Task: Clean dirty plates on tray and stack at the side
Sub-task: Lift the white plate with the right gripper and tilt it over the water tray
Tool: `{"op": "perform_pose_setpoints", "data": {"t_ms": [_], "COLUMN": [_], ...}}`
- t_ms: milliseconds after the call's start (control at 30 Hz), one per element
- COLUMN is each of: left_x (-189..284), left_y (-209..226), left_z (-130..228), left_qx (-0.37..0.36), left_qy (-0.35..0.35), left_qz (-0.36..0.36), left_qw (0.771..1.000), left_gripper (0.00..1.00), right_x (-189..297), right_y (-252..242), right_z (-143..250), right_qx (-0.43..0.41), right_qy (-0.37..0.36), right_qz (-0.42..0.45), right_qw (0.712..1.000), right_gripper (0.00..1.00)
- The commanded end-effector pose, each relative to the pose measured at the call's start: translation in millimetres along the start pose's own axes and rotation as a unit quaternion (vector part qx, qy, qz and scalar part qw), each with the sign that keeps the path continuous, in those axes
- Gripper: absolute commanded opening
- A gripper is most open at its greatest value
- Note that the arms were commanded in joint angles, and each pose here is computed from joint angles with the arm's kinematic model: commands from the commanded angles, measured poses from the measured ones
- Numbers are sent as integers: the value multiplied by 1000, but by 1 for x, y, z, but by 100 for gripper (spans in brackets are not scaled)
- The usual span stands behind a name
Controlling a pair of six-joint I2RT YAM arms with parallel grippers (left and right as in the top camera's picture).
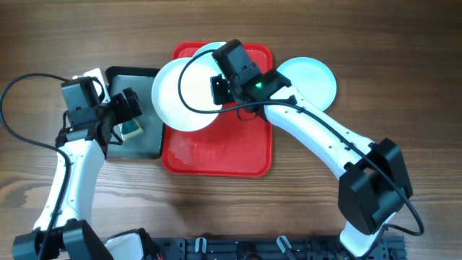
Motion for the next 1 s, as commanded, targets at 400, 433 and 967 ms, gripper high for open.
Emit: {"op": "perform_pose_setpoints", "data": {"t_ms": [400,433,967], "left_x": [107,118,174], "left_y": [-13,-14,-18], "left_z": [-56,-60,-65], "left_qx": [-19,-20,-29], "left_qy": [-174,-190,-260], "left_qz": [17,16,10], "left_qw": [984,981,965], "left_gripper": [100,100,100], "right_x": [6,1,-54], "right_y": [25,27,100], "right_z": [-24,-23,-4], "right_qx": [-12,-13,3], "right_qy": [-46,-44,-104], "right_qz": [-48,-54,-140], "right_qw": [998,997,985], "right_gripper": [4,4,4]}}
Point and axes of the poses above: each gripper's point midway between its finger pads, its own x axis back along the fingers, its own y axis along the line the jaws close on, z = x × y, the point moved 2 cm from there along x, back along the fingers, and after that the axes turned 13 degrees about -x, right-handed, at the moved point
